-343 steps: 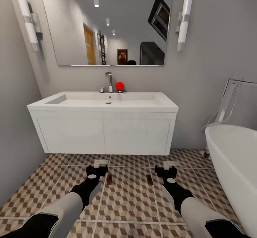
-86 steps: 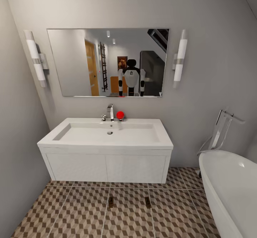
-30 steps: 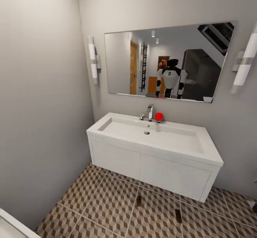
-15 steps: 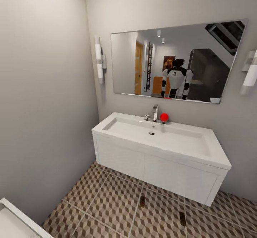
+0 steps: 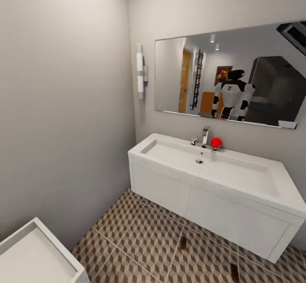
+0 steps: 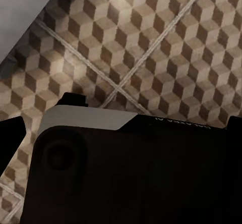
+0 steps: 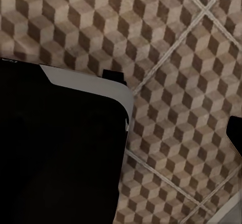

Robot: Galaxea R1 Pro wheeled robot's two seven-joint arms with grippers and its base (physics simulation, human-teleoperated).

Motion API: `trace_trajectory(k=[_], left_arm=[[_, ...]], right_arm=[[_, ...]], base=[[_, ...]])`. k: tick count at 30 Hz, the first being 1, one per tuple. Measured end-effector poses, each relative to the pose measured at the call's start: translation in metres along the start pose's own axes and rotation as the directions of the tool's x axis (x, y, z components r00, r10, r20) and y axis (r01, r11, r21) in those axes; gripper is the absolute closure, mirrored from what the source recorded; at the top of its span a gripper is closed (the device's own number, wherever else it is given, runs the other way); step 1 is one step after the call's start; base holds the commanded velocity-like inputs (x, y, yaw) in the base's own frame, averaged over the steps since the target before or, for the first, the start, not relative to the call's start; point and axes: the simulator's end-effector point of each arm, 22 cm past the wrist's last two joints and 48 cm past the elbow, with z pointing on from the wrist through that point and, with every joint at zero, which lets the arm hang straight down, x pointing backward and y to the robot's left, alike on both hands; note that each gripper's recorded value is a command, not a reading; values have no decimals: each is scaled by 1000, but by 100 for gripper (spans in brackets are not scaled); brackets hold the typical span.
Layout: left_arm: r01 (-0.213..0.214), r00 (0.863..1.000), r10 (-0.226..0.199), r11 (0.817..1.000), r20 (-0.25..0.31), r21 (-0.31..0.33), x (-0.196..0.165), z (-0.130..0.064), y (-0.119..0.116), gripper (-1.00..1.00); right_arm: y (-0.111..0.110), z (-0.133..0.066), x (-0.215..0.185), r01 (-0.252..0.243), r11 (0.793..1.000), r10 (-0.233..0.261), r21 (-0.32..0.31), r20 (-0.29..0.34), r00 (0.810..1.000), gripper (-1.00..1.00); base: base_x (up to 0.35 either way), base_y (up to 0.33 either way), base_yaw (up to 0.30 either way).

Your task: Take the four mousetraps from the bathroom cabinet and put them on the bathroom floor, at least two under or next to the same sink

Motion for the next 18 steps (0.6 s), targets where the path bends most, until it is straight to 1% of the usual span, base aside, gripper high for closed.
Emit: trace_trajectory(k=[18], left_arm=[[-2, 1000, 2, 1000, -1, 2, 0, 0, 0, -100]], right_arm=[[2, 0, 0, 3, 1000, -3, -2, -3, 1000, -100]], base=[[0, 0, 299]])
